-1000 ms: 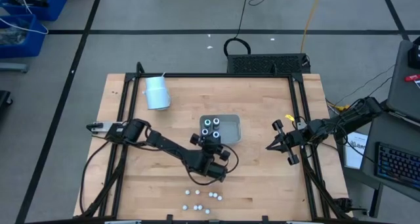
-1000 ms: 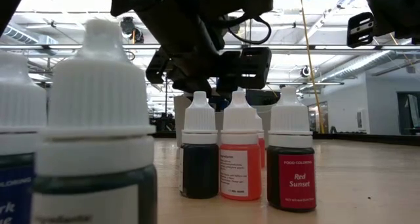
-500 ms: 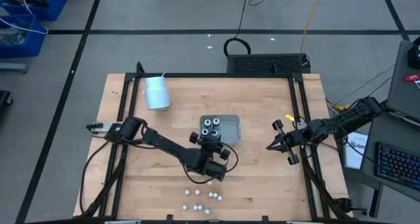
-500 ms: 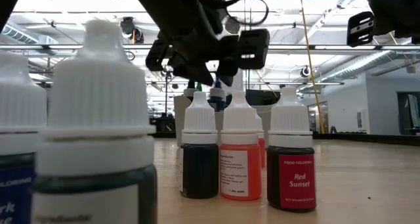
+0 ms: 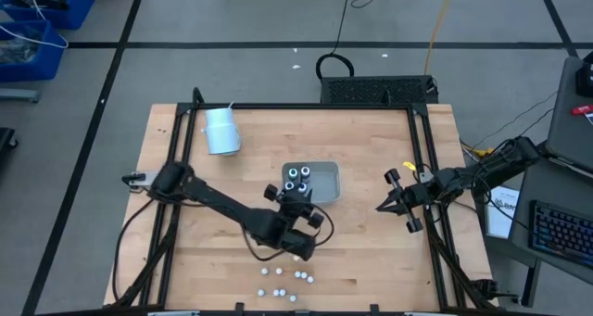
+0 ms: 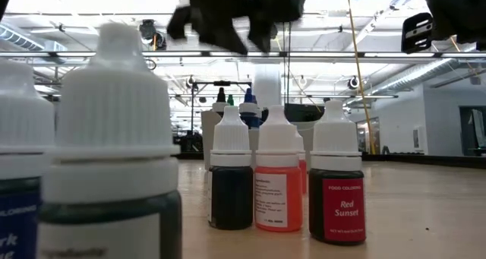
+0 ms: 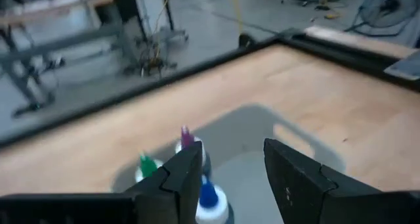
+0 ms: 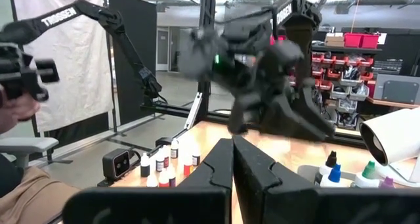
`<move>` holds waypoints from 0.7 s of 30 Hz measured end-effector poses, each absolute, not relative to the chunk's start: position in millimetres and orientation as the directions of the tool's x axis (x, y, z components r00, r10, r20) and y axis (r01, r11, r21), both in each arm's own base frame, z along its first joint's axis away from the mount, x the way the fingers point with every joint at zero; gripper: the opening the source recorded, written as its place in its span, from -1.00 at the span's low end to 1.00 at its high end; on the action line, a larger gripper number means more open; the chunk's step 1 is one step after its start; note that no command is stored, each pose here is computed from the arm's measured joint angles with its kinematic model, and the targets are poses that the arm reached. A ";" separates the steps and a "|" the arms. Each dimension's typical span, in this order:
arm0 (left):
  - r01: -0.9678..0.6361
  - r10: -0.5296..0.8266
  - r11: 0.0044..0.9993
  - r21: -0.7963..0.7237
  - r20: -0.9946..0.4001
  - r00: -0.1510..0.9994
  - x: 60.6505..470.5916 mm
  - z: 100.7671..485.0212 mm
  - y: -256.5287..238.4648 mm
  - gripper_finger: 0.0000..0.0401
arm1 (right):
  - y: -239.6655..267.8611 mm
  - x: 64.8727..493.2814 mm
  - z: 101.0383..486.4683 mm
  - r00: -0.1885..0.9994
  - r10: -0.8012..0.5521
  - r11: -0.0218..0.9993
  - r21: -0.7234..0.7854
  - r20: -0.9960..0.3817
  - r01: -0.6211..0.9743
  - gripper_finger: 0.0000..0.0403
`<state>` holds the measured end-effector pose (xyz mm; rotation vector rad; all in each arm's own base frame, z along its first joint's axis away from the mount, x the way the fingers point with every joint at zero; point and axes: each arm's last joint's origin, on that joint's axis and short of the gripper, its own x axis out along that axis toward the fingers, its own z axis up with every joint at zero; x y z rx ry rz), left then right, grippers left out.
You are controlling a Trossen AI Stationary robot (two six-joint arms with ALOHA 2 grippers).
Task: Pick & Place food coloring
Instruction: Put the orange food coloring bottle into the bin
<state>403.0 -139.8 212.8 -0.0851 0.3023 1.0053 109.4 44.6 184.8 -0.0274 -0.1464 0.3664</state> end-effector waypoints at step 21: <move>0.120 0.145 0.880 0.459 -0.501 0.853 303.8 405.8 -73.3 -0.96 | 44.7 109.4 184.1 0.924 0.360 0.933 -0.067 0.130 -0.354 -1.00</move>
